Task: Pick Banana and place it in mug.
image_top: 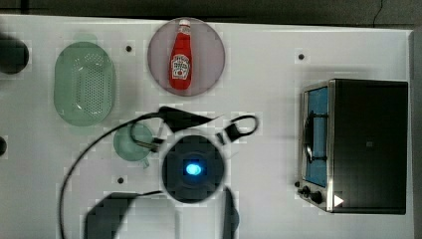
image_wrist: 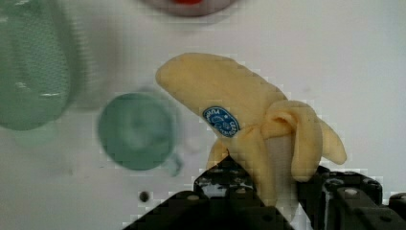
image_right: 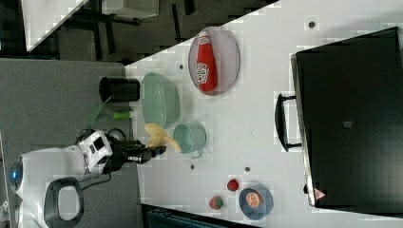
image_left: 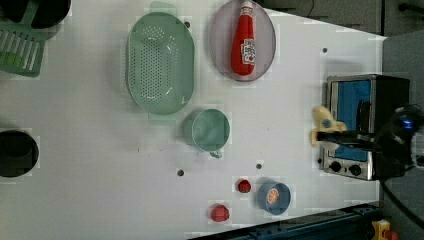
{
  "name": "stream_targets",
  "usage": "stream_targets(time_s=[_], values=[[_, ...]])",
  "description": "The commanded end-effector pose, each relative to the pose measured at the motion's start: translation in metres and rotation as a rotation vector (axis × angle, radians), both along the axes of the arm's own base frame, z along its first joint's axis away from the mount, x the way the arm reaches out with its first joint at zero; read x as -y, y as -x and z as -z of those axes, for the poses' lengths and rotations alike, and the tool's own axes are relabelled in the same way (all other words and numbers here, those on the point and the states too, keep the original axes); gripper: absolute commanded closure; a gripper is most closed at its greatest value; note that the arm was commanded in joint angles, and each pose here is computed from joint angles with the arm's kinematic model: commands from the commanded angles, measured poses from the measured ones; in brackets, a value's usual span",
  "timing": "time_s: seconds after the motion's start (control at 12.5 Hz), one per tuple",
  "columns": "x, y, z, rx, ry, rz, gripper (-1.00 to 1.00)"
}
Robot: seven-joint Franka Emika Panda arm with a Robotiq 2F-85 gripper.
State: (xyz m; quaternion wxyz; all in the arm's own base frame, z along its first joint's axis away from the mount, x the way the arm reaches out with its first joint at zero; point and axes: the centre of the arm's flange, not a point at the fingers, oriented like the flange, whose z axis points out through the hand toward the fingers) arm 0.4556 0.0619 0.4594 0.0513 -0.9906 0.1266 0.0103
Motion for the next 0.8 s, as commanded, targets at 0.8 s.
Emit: stream_targets(time_s=[0.8], values=[[-0.187, 0.016, 0.108, -0.043, 0.068, 0.348, 0.37]])
